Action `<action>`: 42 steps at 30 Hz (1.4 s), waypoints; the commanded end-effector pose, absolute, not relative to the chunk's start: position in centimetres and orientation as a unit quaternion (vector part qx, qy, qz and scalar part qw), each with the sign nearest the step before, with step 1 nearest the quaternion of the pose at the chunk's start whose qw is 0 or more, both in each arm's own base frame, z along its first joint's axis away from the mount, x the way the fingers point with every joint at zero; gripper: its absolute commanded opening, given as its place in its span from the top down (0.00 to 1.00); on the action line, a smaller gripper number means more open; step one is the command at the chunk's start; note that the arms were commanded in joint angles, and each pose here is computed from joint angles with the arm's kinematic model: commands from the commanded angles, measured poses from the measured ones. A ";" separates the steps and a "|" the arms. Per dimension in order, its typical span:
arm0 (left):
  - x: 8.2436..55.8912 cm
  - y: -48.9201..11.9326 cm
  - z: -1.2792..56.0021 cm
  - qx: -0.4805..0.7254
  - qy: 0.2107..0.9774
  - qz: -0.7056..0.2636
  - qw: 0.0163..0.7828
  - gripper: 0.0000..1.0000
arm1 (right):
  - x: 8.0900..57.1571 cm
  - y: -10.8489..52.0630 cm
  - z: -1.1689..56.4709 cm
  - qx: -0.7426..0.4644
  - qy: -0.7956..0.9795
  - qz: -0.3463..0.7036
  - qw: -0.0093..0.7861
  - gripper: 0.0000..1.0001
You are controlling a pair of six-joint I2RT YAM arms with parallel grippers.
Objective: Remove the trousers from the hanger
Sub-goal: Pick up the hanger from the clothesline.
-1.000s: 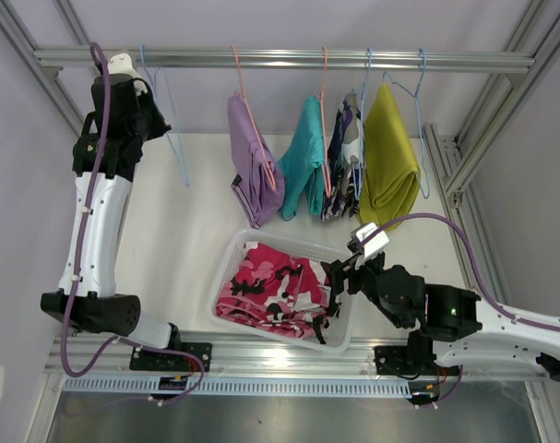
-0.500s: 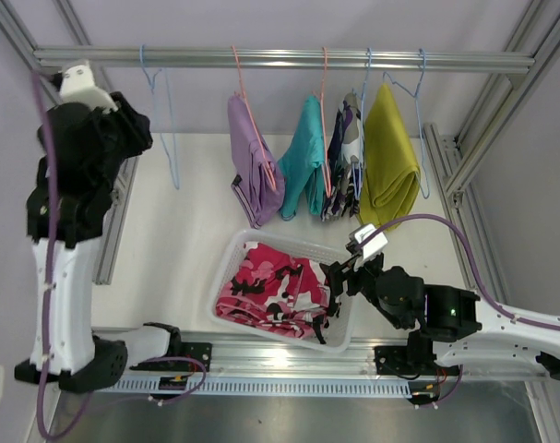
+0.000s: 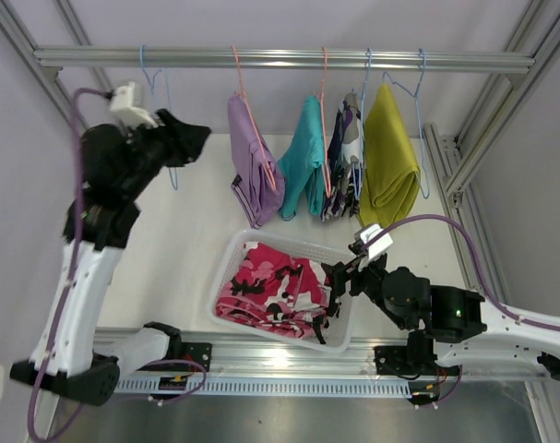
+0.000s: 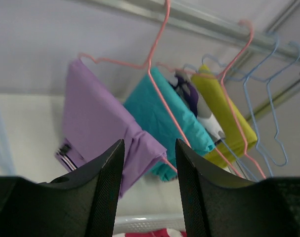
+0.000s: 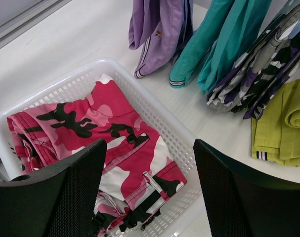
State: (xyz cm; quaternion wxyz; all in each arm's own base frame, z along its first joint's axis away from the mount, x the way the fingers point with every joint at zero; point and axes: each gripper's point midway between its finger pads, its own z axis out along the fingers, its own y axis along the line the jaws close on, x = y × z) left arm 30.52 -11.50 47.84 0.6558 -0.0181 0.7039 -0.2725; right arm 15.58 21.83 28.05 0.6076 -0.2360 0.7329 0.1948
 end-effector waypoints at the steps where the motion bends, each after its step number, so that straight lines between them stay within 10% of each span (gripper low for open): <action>1: 32.6 -16.7 46.1 0.018 0.698 -0.367 0.614 0.50 | 15.5 21.8 28.7 -0.225 0.728 0.203 0.615 0.24; 34: 42.5 -24.6 39.9 -0.003 0.716 -0.446 0.536 0.47 | 16.5 21.5 27.3 -0.228 0.738 0.145 0.619 0.17; 42: 40.3 -25.0 42.6 0.013 0.638 -0.517 0.571 0.70 | 16.8 21.9 26.9 -0.235 0.739 0.132 0.617 0.16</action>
